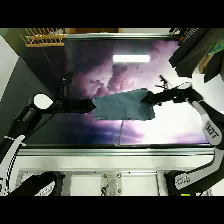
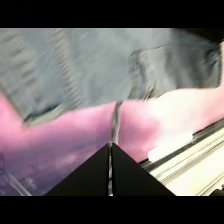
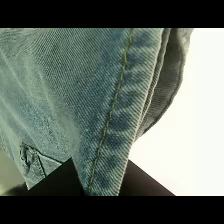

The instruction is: Fold the clothes and pants, and hang the long-sleeved shirts on hangers.

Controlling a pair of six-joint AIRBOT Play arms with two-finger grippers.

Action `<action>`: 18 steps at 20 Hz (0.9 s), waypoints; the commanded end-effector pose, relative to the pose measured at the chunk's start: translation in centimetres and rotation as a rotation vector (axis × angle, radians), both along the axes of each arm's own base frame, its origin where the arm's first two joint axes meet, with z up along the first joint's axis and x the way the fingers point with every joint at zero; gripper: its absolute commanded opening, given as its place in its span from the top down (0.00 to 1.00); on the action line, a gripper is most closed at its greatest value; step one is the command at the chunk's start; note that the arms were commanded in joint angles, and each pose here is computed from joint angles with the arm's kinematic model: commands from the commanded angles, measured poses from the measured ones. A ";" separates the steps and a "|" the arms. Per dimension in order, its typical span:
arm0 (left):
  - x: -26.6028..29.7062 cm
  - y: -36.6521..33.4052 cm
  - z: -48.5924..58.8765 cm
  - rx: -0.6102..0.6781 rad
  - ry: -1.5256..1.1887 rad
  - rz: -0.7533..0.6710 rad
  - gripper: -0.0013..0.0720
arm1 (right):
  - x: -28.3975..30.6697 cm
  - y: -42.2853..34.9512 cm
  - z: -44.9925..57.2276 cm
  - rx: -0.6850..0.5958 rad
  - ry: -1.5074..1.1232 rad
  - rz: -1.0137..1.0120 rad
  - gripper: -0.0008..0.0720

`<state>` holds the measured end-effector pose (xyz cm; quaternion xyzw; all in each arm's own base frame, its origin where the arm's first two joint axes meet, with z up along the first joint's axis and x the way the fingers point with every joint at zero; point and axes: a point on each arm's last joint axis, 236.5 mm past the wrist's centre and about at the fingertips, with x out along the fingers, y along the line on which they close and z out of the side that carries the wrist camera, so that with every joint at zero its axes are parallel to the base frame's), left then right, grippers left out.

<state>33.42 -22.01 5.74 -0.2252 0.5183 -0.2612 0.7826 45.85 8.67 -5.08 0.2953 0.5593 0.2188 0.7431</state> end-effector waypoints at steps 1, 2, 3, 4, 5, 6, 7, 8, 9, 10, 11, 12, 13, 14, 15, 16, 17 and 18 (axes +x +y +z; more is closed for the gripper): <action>0.1 0.0 0.0 0.000 -0.002 0.001 0.95 | 0.6 -14.5 4.2 -0.275 -0.061 -0.266 0.95; 0.1 0.0 -0.1 0.001 -0.001 0.002 0.95 | -0.1 -19.0 5.3 -0.338 -0.069 -0.369 0.95; 0.2 0.0 -0.2 0.001 0.003 0.003 0.95 | -1.1 -23.7 6.5 -0.388 -0.073 -0.491 0.95; 0.2 0.0 -0.6 0.002 0.018 0.005 0.95 | -2.3 -27.4 7.5 -0.415 -0.073 -0.603 0.95; 0.2 -0.1 -1.1 0.000 0.041 0.015 0.95 | -3.9 -31.0 8.3 -0.430 -0.065 -0.716 0.95; 0.3 -0.2 -1.6 -0.005 0.066 0.026 0.95 | -5.5 -33.8 8.8 -0.438 -0.047 -0.805 0.95; 0.3 -0.3 -2.2 -0.007 0.089 0.033 0.95 | -7.5 -36.3 8.8 -0.451 -0.015 -0.889 0.95; 0.3 -0.4 -2.7 -0.004 0.102 0.031 0.95 | -9.5 -38.2 8.6 -0.467 0.022 -0.959 0.95; 0.2 -0.5 -3.1 -0.002 0.114 0.029 0.95 | -11.6 -39.7 8.1 -0.490 0.064 -1.019 0.95; 0.0 -0.8 -3.3 0.001 0.119 0.020 0.95 | -13.4 -40.3 7.5 -0.505 0.110 -1.054 0.95; -0.1 -1.1 -3.6 0.004 0.124 0.011 0.95 | -15.2 -40.3 6.5 -0.517 0.164 -1.075 0.95; -0.4 -1.4 -3.6 0.008 0.123 0.001 0.95 | -16.8 -39.6 5.4 -0.521 0.215 -1.085 0.95; -0.5 -1.7 -3.6 0.007 0.122 -0.007 0.95 | -18.0 -38.6 4.2 -0.522 0.255 -1.078 0.95; -0.8 -2.0 -3.6 0.009 0.122 -0.017 0.95 | -18.9 -37.4 3.0 -0.512 0.285 -1.066 0.95; -0.8 -2.0 -3.6 0.009 0.123 -0.018 0.95 | -19.8 -35.9 1.5 -0.498 0.319 -1.052 0.95; -0.9 -2.0 -3.6 0.008 0.125 -0.019 0.95 | -20.5 -35.0 0.6 -0.488 0.346 -1.042 0.95; -0.9 -2.0 -3.6 0.009 0.125 -0.019 0.95 | -21.2 -34.1 -0.3 -0.480 0.373 -1.033 0.94; -0.9 -2.0 -3.6 0.008 0.125 -0.019 0.95 | -21.9 -33.5 -1.1 -0.475 0.397 -1.023 0.93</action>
